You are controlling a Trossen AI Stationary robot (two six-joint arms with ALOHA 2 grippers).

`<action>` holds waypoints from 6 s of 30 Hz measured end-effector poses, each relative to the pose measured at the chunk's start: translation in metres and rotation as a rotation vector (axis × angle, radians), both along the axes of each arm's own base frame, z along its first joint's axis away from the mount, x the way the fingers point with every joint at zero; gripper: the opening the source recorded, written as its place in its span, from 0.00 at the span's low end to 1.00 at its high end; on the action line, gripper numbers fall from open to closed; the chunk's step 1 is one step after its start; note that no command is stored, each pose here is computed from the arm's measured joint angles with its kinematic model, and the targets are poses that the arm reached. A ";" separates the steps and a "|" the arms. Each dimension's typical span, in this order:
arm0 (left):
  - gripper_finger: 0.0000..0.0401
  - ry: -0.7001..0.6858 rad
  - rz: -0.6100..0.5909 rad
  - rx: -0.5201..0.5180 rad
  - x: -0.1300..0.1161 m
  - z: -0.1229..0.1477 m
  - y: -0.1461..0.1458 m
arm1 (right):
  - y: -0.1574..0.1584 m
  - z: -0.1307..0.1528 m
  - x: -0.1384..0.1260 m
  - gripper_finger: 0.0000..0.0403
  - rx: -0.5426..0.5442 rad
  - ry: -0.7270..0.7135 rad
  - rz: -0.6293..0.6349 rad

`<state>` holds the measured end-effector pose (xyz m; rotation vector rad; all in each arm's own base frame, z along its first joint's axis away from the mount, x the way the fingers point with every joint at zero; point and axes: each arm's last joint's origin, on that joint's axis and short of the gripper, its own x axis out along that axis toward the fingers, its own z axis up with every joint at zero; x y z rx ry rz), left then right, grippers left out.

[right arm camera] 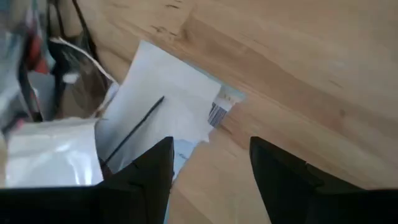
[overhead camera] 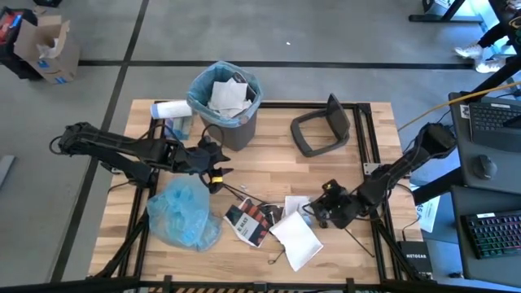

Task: Pick and place trash into bin
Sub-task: Put the white paper into the trash bin

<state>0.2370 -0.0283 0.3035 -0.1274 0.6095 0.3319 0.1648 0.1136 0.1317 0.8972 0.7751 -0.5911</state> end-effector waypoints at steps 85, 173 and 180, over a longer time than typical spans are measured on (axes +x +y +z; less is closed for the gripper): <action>0.41 -0.529 -0.080 0.378 -0.166 0.114 0.030 | -0.161 0.269 0.193 0.00 -1.055 -0.647 0.177; 0.41 -0.155 0.024 0.073 -0.040 0.054 0.008 | 0.021 -0.023 0.056 0.57 0.154 -0.256 0.561; 0.41 -0.146 0.016 0.087 -0.040 0.053 0.008 | 0.038 -0.012 0.083 0.34 0.023 -0.237 0.691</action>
